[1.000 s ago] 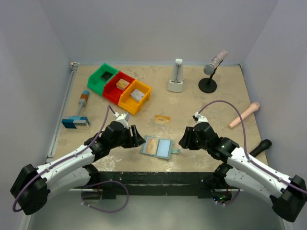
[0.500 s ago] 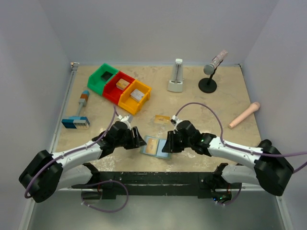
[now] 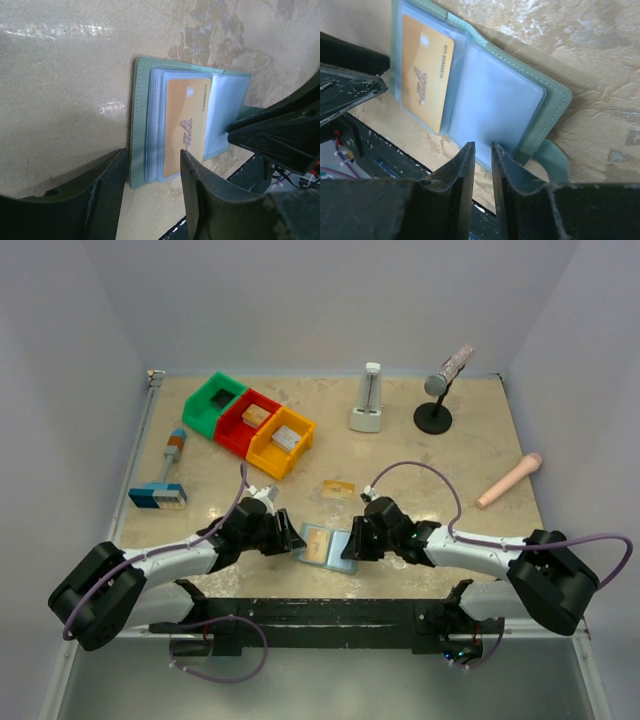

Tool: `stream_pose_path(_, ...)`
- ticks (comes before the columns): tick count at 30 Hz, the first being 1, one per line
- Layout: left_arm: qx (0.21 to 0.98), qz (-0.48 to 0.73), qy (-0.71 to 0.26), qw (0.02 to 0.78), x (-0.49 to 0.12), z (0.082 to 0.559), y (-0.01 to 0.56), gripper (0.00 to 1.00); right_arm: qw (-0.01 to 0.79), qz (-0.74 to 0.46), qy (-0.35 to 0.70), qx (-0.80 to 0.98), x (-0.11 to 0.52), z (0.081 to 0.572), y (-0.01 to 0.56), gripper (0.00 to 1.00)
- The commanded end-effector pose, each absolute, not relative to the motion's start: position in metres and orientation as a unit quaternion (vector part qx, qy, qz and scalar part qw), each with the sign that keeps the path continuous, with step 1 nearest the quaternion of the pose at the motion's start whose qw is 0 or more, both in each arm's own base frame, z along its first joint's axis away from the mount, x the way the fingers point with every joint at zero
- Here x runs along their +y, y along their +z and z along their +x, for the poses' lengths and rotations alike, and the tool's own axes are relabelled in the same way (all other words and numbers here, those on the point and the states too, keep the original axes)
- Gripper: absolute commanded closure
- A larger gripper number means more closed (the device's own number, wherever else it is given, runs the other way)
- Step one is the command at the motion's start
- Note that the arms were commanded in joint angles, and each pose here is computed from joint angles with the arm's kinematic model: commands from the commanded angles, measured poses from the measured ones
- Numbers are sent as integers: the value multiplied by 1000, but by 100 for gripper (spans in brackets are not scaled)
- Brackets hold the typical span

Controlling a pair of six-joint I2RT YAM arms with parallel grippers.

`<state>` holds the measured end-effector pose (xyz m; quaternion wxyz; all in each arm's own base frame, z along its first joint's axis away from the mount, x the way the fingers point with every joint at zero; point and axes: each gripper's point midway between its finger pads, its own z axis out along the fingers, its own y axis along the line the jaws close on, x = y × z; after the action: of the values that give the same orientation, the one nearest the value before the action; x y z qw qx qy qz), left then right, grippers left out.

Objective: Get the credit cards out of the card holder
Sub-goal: Remove the credit card from the card holder.

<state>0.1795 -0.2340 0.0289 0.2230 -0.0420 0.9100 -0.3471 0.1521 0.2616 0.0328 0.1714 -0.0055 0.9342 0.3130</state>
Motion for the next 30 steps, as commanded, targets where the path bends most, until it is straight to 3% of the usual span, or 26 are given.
stream_pose_path(1, 907, -50, -363, 207, -233, 169, 19, 48, 186, 19, 289, 939, 254, 161, 23, 75)
stream_pose_path(16, 908, -33, -371, 193, -238, 153, 16, 53, 211, 28, 254, 944, 231, 172, 30, 74)
stream_pose_path(21, 912, -40, -349, 213, -225, 155, 22, 51, 241, 4, 287, 927, 239, 175, 64, 64)
stream_pose_path(30, 891, -57, -350, 283, -212, 170, 63, 50, 267, -41, 377, 886, 279, 174, 109, 63)
